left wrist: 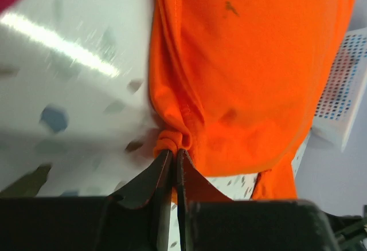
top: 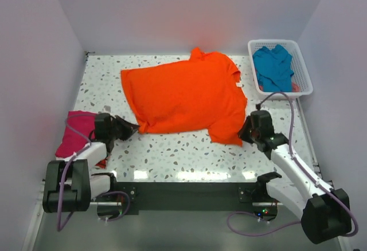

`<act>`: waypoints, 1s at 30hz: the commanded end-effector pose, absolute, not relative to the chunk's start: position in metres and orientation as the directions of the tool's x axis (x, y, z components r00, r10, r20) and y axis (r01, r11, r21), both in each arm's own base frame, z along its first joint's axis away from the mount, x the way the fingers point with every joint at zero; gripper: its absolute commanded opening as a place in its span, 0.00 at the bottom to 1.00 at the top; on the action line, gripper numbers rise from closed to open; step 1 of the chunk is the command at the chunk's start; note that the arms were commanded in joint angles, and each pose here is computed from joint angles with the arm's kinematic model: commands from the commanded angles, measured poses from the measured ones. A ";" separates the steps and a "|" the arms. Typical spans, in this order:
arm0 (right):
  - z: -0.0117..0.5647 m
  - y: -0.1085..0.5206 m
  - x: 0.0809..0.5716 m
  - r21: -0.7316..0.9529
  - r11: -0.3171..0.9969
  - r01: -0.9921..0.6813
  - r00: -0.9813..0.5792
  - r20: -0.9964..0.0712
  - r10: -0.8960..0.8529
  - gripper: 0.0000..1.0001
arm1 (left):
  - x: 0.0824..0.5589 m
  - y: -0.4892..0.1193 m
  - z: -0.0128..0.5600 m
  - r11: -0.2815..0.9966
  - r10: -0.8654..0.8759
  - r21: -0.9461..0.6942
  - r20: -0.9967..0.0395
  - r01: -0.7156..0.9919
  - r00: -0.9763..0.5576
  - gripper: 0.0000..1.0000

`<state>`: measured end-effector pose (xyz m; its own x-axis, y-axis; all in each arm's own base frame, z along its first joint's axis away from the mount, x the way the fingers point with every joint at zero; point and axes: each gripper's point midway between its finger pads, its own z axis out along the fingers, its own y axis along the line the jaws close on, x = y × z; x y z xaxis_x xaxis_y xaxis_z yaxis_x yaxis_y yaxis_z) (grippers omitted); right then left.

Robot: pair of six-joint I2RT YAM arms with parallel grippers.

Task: Fold and stack the t-shirts
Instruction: Flatten the tshirt out

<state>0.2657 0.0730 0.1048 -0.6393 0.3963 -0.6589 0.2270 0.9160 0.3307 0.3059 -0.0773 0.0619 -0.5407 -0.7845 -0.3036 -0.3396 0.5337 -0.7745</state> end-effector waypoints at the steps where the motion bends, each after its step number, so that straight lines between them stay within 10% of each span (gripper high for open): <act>1: 0.069 0.089 0.238 0.447 0.859 0.249 -0.683 -0.548 0.483 0.24 | 0.284 -0.083 0.052 0.567 -0.750 -0.783 -0.364 -0.255 -0.551 0.15; 4: 0.047 0.087 0.214 0.446 0.852 0.274 -0.709 -0.506 0.492 0.50 | 0.264 -0.081 0.044 0.614 -0.718 -0.746 -0.391 -0.259 -0.577 0.52; 9: 0.054 0.091 0.193 0.518 0.808 0.280 -0.692 -0.474 0.544 0.74 | 0.243 -0.058 0.064 0.661 -0.726 -0.674 -0.462 -0.330 -0.510 0.78; 17: 0.094 0.081 0.223 0.492 0.832 0.257 -0.611 -0.584 0.534 0.75 | 0.257 -0.021 0.098 0.637 -0.770 -0.637 -0.549 -0.435 -0.324 0.76; 30: 0.097 0.132 0.442 0.242 0.957 0.159 -0.705 -0.651 0.281 0.71 | 0.395 -0.042 0.080 0.680 -0.720 -0.455 -0.566 -0.575 -0.402 0.62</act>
<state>0.3905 0.1245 0.1057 -0.7046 0.3681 -0.6066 0.1932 0.9222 0.3351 0.3675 -0.0516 0.0829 -0.4637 -0.7141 -0.5245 -0.5273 0.6981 -0.4843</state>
